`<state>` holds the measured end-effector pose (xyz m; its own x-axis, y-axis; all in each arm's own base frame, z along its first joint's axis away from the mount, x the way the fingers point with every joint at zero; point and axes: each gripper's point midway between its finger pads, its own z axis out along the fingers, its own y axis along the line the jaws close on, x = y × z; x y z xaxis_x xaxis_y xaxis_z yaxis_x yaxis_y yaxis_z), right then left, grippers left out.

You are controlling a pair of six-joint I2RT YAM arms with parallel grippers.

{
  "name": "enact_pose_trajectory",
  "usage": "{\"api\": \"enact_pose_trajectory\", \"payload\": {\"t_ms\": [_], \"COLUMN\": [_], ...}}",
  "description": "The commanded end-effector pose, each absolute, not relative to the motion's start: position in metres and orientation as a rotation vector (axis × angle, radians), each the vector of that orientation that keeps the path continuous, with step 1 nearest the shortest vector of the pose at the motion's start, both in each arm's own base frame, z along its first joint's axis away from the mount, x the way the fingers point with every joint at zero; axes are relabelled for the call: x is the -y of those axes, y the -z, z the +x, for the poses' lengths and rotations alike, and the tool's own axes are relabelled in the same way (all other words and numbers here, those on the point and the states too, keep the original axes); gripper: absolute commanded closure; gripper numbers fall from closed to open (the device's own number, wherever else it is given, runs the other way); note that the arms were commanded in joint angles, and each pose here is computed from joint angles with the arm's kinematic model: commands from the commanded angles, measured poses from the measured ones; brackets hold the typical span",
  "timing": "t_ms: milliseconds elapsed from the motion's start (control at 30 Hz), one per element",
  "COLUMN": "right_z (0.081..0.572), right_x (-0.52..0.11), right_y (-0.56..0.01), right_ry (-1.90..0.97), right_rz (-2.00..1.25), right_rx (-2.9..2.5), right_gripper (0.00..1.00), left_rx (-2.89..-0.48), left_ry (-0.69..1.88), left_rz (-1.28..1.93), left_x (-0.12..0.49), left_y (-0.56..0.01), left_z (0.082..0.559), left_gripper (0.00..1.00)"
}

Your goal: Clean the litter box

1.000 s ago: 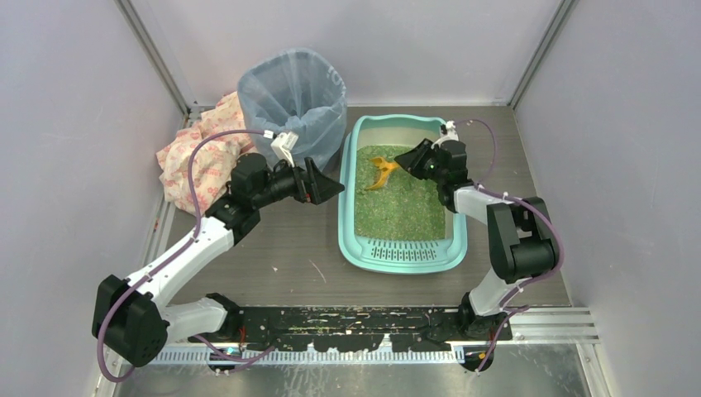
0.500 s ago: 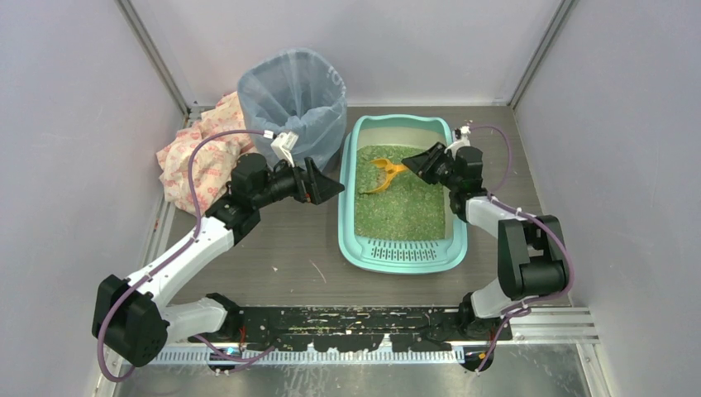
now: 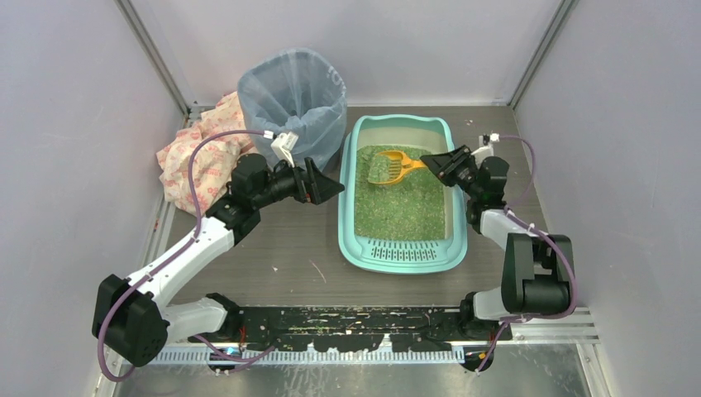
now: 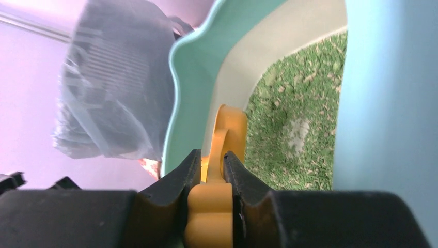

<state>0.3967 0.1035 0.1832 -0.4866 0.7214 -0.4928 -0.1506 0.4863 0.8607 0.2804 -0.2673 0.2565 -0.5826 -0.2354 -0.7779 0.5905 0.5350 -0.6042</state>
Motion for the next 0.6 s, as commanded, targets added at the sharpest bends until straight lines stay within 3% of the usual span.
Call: {"api": "enact_pose_trajectory", "payload": {"t_ms": [0,333,567], "right_z": [0.387,0.376,0.37], "right_x": [-0.09,-0.063,-0.059], "right_y": [-0.245,-0.265,-0.274], "right_ry": [-1.235,-1.24,-1.395], "right_rz": [0.406,0.428,0.434], "right_rx": [-1.569,-1.486,-1.381], "right_gripper": [0.99,0.99,0.99], "left_rx": [-1.802,-1.8,-1.802], "left_ry": [1.156,1.155,1.163], "left_rz": [0.286,0.274,0.274], "left_x": [0.266,0.266,0.267], "left_y": [-0.271,-0.271,-0.27], "left_z": [0.288,0.288,0.29], "left_gripper": [0.1,0.1,0.1]}}
